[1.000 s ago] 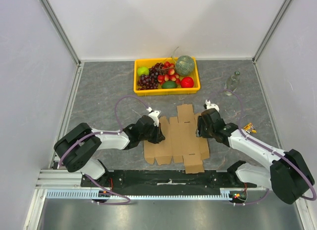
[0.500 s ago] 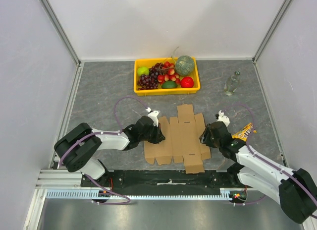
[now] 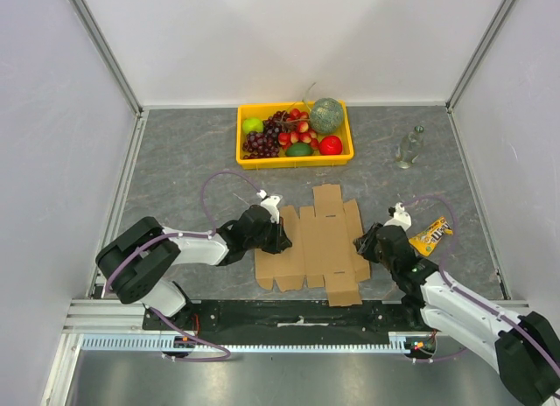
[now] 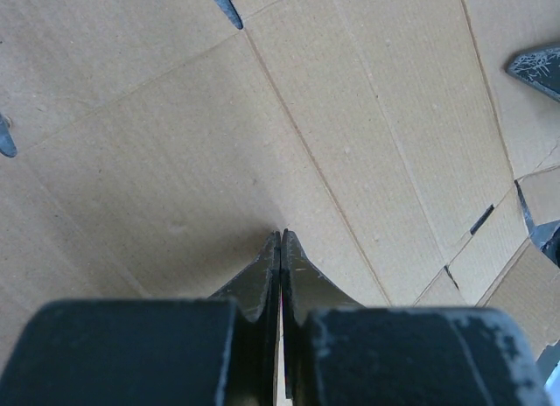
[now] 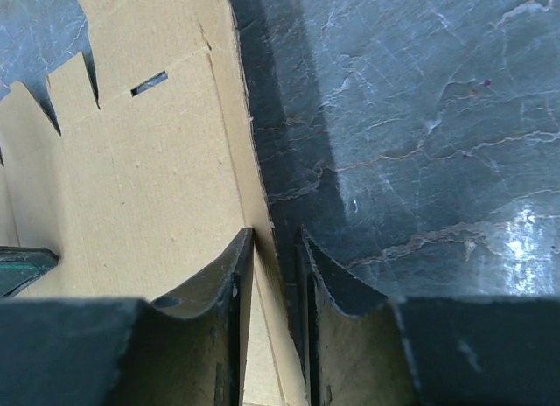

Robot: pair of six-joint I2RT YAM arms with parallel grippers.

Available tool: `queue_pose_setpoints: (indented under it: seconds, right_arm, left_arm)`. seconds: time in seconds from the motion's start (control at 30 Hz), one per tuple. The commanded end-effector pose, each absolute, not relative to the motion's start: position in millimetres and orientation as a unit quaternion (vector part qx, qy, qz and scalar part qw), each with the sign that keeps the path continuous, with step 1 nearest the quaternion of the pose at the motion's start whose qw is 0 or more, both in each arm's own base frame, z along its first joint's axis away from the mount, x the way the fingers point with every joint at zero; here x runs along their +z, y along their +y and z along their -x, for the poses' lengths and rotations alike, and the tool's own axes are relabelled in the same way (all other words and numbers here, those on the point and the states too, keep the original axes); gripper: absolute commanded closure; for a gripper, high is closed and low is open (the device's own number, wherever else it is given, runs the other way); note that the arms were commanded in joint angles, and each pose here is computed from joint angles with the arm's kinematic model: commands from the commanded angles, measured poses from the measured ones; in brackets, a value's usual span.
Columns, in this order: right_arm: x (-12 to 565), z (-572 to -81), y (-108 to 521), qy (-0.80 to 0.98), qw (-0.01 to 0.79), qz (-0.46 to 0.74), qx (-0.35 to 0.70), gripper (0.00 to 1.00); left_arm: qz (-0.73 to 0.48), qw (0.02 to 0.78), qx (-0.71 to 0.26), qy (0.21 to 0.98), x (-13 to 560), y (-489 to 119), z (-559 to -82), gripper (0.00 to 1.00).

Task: Fold the paper box

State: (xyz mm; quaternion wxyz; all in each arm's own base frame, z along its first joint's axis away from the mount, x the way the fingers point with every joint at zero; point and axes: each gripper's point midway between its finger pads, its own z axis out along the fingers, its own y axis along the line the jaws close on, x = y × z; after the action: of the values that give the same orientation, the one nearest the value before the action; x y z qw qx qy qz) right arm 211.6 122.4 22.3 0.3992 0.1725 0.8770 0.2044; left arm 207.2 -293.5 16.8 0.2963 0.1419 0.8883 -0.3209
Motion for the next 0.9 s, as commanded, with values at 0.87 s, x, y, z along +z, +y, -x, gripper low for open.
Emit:
queue_pose_setpoints:
  seconds: [0.87]
  right_arm:
    - [128.5, -259.5, 167.9, 0.875, 0.439, 0.105, 0.176, 1.0]
  left_arm:
    - [-0.049, 0.41, -0.359, 0.837, 125.1, -223.1, -283.9, 0.71]
